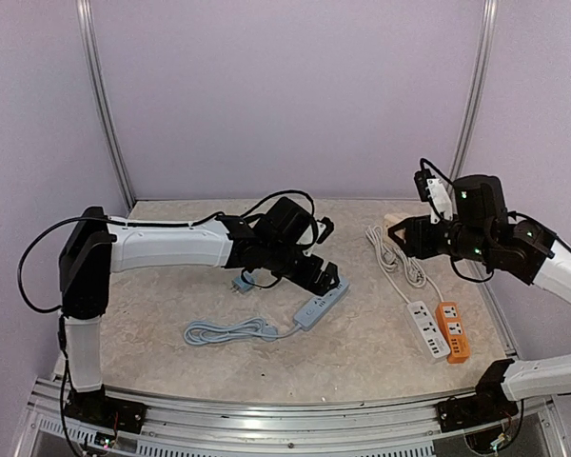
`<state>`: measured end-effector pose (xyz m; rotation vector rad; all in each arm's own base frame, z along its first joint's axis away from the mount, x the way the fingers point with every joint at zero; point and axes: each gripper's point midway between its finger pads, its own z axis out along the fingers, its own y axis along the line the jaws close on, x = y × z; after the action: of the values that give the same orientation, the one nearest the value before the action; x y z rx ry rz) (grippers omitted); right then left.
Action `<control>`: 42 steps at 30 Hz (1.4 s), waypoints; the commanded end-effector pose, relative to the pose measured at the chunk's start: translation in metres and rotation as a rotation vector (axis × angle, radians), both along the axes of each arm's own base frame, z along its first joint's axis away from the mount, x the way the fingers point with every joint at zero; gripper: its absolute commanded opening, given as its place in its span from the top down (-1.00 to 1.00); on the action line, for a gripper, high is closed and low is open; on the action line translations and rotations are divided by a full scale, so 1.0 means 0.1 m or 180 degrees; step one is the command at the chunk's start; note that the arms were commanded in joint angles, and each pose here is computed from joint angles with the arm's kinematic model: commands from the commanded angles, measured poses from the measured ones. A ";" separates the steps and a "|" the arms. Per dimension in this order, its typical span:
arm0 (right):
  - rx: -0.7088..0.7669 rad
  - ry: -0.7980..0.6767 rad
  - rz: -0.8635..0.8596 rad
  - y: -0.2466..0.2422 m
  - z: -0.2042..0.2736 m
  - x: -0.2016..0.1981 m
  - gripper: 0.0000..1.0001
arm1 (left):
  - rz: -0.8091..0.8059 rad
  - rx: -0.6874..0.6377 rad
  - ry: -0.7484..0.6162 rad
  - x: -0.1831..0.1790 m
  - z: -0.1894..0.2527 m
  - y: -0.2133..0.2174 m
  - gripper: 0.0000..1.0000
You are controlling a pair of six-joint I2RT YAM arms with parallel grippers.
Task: Insert the plug
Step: Pick up the socket from the center of the board.
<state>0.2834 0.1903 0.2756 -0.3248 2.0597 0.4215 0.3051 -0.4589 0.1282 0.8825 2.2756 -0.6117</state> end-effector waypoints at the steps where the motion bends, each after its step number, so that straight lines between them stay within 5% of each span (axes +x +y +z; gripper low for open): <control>1: 0.0031 -0.0248 -0.0235 -0.20 0.27 0.00 1.00 | -0.0131 0.0336 0.0311 -0.02 -0.36 -0.02 -0.98; 15: 0.0036 -0.0380 -0.0308 -0.33 0.42 -0.07 1.00 | 0.0043 0.0593 0.0649 0.17 -0.80 -0.18 -0.97; 29: 0.0016 -0.0374 -0.0237 -0.28 0.33 -0.07 1.00 | 0.0020 0.0755 0.0718 0.11 -1.06 -0.24 -0.44; 42: -0.0001 -0.0343 -0.0243 -0.28 0.24 -0.06 1.00 | 0.0164 0.0781 0.0526 0.16 -0.93 -0.26 0.79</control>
<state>0.2743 0.1650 0.2910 -0.2864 2.0037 0.3422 0.3160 -0.4854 0.0266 0.9448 2.5705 -0.4420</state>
